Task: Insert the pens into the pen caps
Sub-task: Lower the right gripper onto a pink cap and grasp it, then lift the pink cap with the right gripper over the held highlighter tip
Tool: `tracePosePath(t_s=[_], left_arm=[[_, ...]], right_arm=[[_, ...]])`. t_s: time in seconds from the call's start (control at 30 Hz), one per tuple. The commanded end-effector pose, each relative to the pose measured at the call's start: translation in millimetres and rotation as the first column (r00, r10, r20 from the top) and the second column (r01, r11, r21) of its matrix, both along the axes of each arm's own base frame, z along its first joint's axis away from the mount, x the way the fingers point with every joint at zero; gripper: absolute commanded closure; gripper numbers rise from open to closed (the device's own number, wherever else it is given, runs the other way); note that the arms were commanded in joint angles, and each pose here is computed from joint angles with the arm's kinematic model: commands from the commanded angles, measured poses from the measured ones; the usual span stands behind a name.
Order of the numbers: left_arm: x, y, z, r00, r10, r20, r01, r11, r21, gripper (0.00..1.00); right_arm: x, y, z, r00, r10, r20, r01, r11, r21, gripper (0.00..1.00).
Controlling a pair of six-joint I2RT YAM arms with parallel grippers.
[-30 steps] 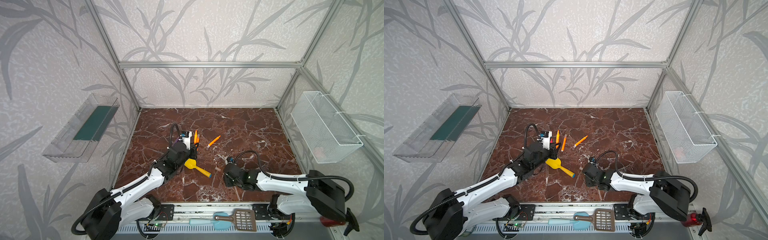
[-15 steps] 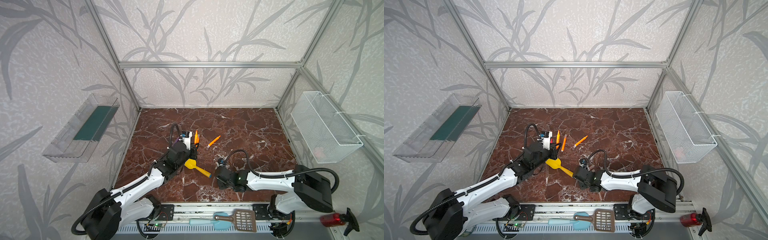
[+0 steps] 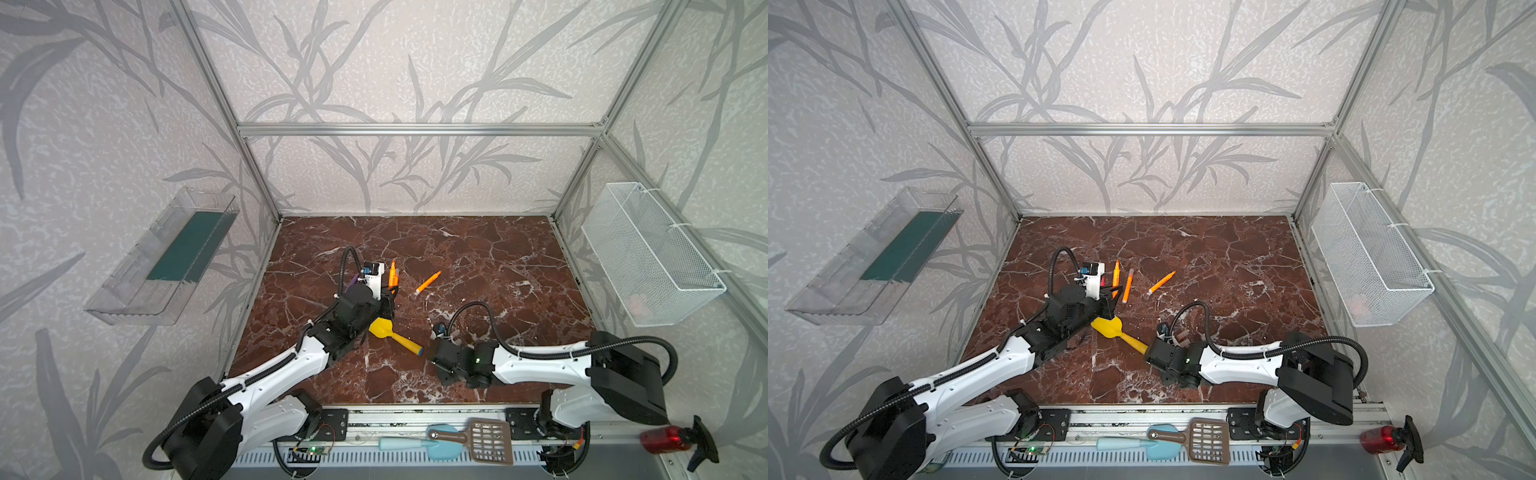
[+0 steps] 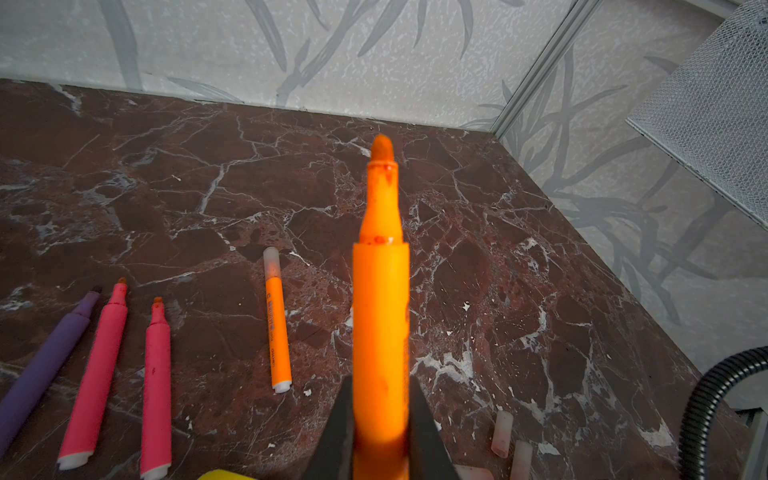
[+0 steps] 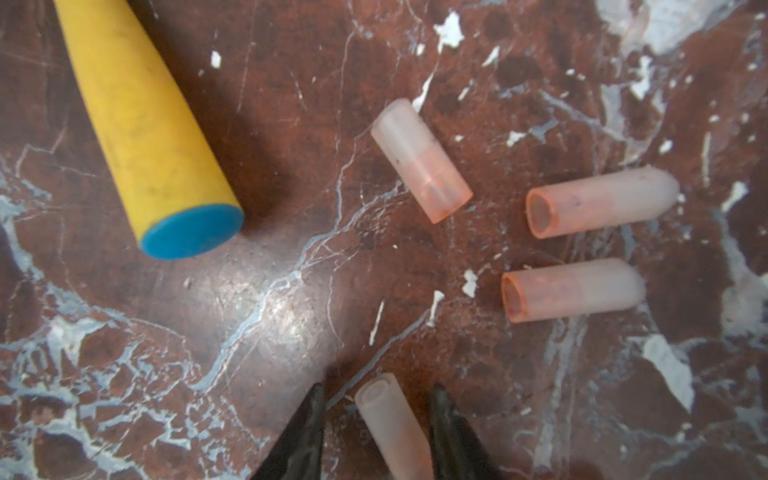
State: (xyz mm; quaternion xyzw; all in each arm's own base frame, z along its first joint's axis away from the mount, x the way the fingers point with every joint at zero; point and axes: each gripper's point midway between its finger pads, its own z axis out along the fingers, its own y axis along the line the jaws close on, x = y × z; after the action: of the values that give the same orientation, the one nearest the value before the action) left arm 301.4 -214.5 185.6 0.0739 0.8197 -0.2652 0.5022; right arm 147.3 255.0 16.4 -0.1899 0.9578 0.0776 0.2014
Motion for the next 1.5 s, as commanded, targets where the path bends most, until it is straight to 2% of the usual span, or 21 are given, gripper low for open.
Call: tracePosePath(t_s=[0.0,0.33,0.6,0.7,0.83,1.0,1.2,1.47], left_arm=[[2,-2,7,1.000,0.003,0.009,-0.003,1.000,-0.013,1.00],[3,-2,6,1.000,0.003,0.007,-0.003,1.000,-0.013,1.00],[3,-2,6,1.000,0.001,0.006,-0.001,1.000,-0.015,1.00],[3,-3,6,1.000,-0.001,0.003,0.001,1.000,-0.016,1.00],[2,-4,6,1.000,-0.007,0.002,0.007,1.000,-0.019,1.00],[1,-7,7,1.000,-0.026,0.000,0.026,0.999,-0.032,1.00],[-3,-18,10,0.997,-0.082,0.010,0.083,0.995,-0.057,1.00],[-21,-55,21,0.958,-0.284,0.042,0.287,0.952,-0.103,1.00]], right_arm=[[-4,-3,-2,1.000,0.015,-0.006,-0.016,0.999,-0.041,0.61],[-5,-9,-6,1.000,-0.008,-0.005,0.007,0.999,-0.050,0.80],[0,-14,-3,0.998,-0.057,0.026,0.059,0.997,-0.051,0.88],[8,-12,11,0.995,-0.072,0.069,0.073,0.997,-0.010,0.90],[23,-8,50,0.984,-0.106,0.144,0.091,0.990,0.111,0.92],[53,-10,112,0.951,-0.188,0.245,0.104,0.942,0.319,0.94],[92,-18,184,0.903,-0.304,0.303,0.114,0.851,0.512,0.98],[139,-19,244,0.862,-0.406,0.302,0.107,0.730,0.675,1.00]])
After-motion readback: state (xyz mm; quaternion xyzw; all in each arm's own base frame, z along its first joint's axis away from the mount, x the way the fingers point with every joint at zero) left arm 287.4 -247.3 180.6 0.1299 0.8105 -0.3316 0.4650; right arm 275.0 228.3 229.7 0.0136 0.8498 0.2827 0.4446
